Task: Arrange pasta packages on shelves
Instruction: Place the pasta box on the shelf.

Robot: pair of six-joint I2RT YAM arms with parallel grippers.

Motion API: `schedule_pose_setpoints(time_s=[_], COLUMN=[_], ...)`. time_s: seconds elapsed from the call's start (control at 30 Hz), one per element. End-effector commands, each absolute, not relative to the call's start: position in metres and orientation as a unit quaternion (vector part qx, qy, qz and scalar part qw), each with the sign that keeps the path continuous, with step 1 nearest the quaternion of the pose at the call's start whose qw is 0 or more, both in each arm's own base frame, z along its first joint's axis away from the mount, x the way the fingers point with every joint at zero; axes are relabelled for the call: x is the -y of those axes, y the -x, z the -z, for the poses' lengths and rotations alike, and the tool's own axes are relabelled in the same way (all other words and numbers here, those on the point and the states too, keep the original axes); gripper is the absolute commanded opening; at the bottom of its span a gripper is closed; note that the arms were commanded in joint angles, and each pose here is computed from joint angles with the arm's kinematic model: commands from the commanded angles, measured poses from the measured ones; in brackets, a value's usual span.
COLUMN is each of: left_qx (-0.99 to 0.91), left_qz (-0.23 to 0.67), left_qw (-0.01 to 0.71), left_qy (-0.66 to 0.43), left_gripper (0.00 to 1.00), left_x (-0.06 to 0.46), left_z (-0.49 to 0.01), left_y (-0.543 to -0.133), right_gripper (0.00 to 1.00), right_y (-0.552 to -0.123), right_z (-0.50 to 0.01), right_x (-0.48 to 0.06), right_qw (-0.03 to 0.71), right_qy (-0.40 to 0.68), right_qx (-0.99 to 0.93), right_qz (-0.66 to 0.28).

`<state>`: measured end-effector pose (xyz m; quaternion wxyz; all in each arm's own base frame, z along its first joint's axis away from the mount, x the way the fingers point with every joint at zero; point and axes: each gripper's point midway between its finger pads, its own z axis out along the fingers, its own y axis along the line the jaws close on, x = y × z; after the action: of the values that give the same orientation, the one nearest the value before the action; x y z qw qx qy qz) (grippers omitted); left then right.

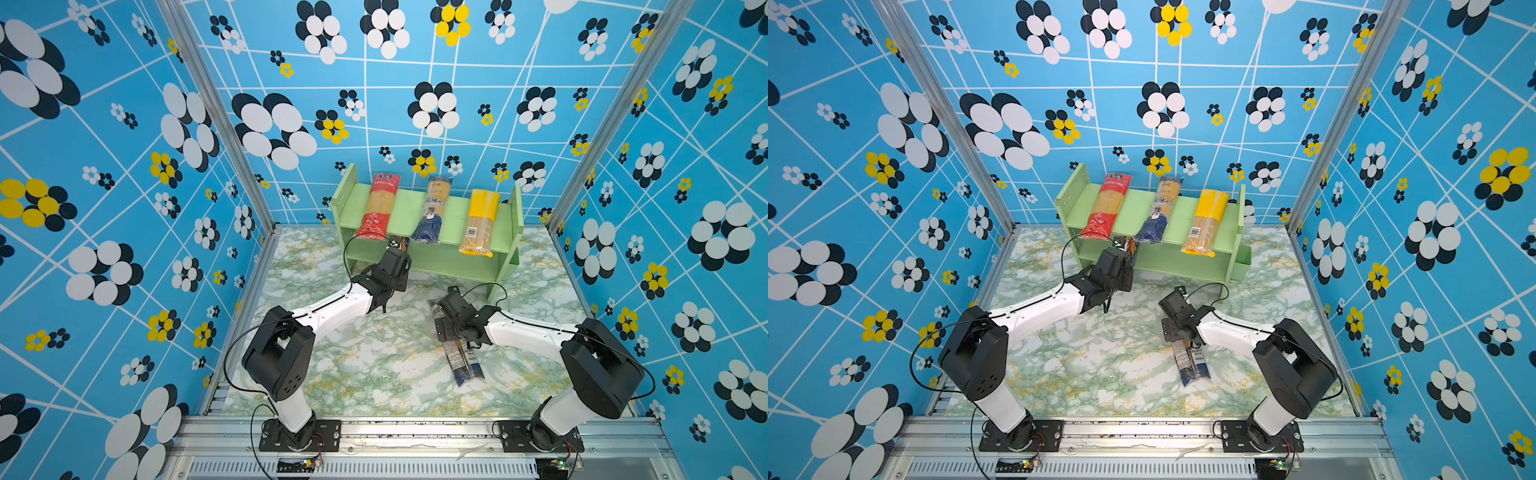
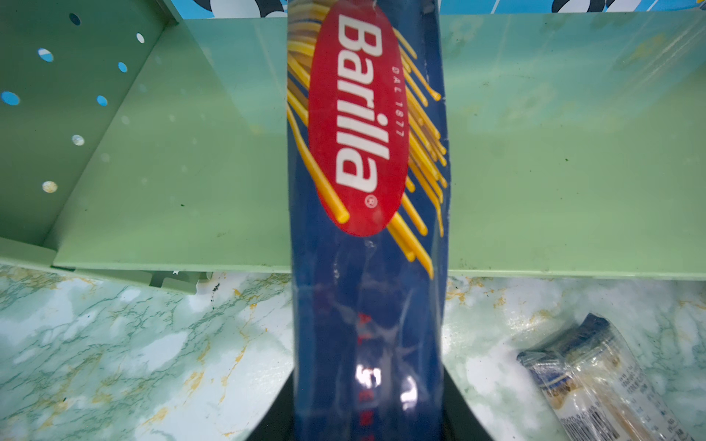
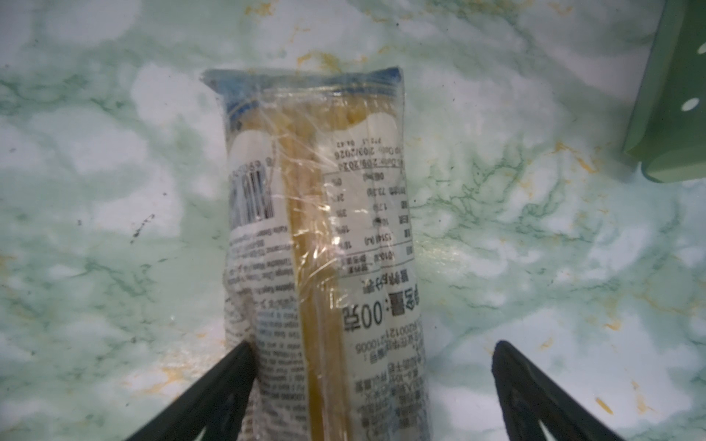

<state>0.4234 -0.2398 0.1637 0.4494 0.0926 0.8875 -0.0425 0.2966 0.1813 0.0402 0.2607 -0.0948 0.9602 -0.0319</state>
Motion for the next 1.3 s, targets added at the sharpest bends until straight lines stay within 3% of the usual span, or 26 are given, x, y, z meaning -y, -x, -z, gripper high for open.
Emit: schedule_pose_setpoints(time_s=[0.0,0.67,1.27], left_qx=[-0.833,-0.838,-0.845], left_qz=[0.077,0.092,0.099], left_qw=[0.546,0.534,0.521], left_qy=[-0.049,-0.068,-0.072], left_gripper=[0.11,0.13,0.21], left_x=[0.246,0.249,0.249], left_z=[-0.238,-0.232,-0.224], left_y=[-0.454,-0.46,-0.462], right_gripper=[0.99,0.99,0.99], right_y=[-0.287,-0.286,-0.285], right_z=[-0.029,-0.029,-0.032], right_x=[-0.166,-0.165,-0.161], right_qw=[0.232,0.23,0.23], right_qy=[0.098,0.097,0.095], right_qx=[-0.966,-0.966,-0.966], right_qz=[0.059,0.064,0.071])
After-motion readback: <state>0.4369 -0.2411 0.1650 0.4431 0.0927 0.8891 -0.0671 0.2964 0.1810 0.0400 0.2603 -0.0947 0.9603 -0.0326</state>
